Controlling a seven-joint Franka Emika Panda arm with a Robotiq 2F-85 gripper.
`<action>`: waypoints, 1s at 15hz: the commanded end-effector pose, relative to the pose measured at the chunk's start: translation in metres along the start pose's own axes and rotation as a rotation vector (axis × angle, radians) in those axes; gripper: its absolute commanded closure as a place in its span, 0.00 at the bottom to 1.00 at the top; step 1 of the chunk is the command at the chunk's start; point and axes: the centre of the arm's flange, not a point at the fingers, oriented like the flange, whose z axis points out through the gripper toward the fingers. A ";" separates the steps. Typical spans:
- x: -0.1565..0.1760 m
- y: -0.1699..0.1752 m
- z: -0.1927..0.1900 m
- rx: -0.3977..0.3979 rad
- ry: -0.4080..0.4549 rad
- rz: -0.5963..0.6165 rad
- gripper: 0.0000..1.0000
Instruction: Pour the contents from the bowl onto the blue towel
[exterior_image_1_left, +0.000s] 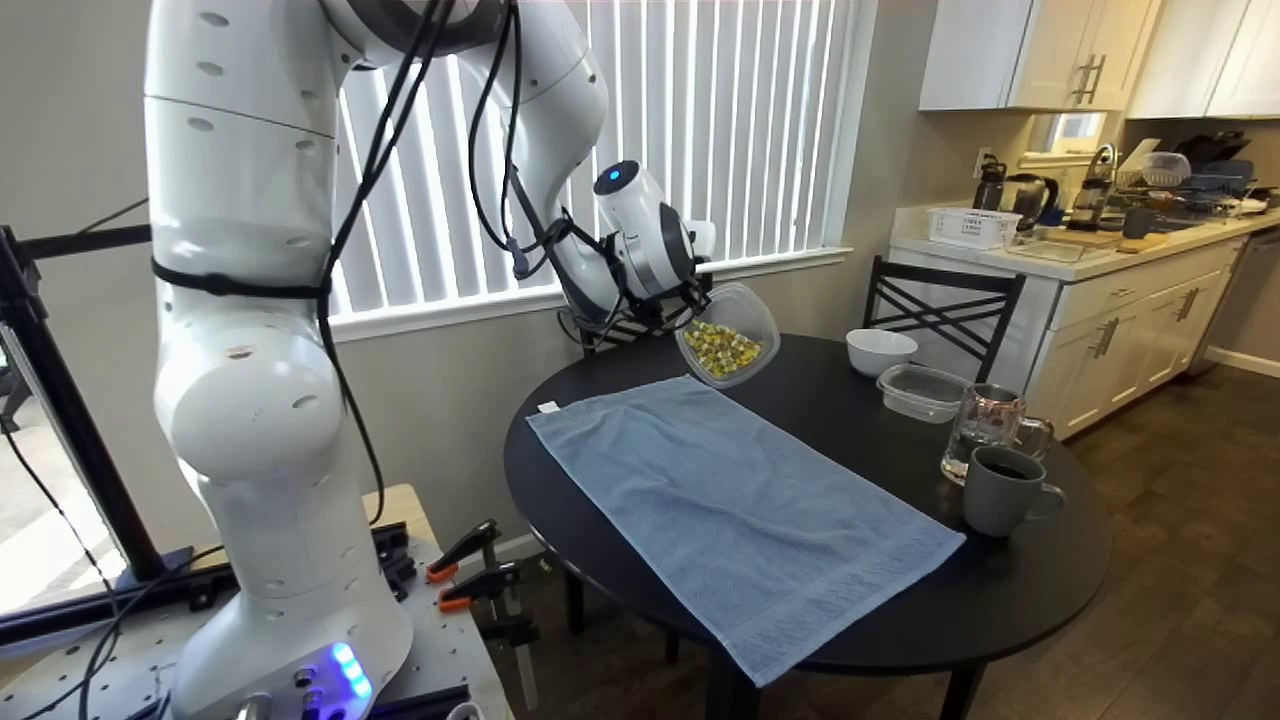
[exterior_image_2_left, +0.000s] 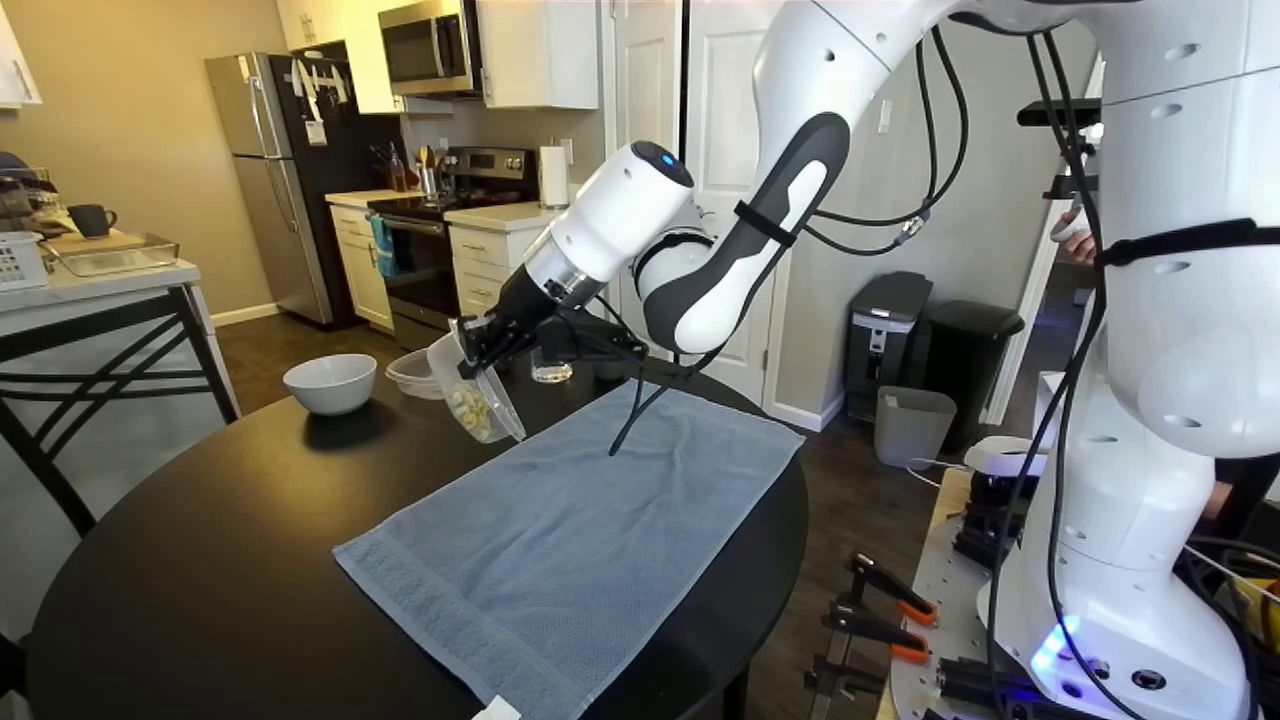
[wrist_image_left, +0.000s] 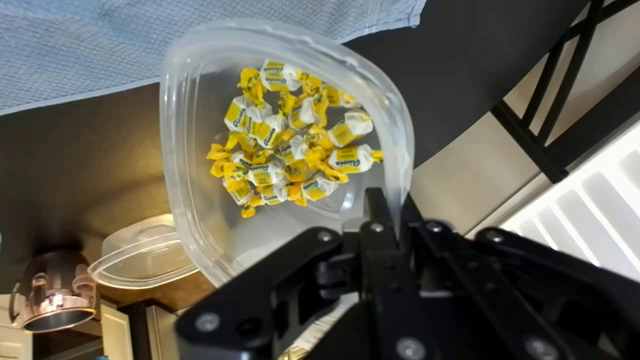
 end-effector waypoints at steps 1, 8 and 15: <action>-0.003 -0.005 0.001 0.009 -0.004 -0.011 0.93; -0.004 -0.008 0.003 0.012 -0.005 -0.020 0.93; -0.020 -0.007 -0.042 0.252 0.045 0.123 0.98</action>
